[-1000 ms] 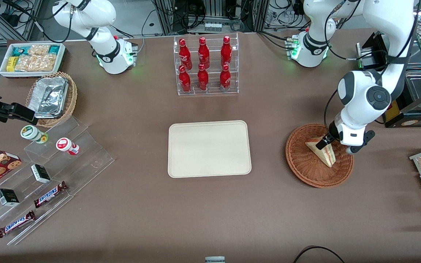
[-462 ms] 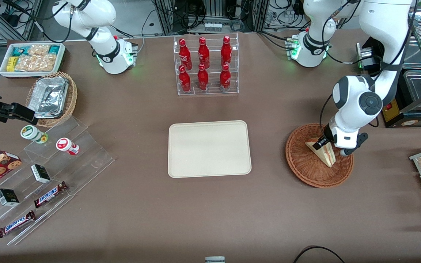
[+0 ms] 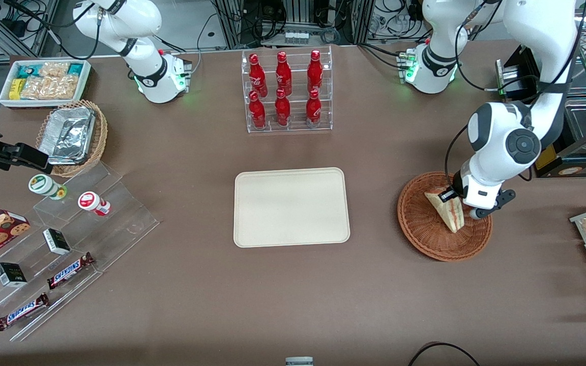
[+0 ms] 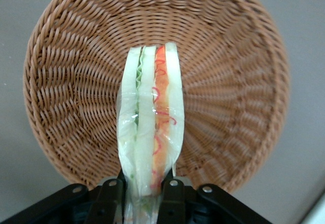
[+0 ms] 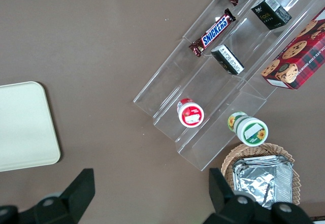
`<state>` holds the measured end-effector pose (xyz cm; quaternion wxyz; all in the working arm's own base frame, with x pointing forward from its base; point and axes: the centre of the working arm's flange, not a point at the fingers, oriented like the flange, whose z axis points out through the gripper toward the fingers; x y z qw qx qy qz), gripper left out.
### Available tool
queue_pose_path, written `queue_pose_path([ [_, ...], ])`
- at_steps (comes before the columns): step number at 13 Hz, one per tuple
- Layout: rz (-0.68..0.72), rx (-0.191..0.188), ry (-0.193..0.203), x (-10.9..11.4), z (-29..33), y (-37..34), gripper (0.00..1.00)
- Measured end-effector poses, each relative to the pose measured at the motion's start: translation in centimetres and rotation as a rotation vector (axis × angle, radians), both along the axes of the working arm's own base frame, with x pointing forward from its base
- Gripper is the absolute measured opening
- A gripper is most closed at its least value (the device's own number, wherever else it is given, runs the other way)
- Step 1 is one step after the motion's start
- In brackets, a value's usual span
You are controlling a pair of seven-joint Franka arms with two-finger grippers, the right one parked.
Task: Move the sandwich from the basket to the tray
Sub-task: 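Carry the sandwich with the left gripper over the cream tray and lower it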
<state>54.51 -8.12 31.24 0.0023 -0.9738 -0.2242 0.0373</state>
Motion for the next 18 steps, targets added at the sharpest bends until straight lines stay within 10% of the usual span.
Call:
queue_pose_path([
  [8, -0.322, 0.033, 0.009, -0.9, 2.5, -18.5, 0.15],
  [18, -0.248, -0.028, -0.032, -4.0, -1.9, -41.4, 0.15],
])
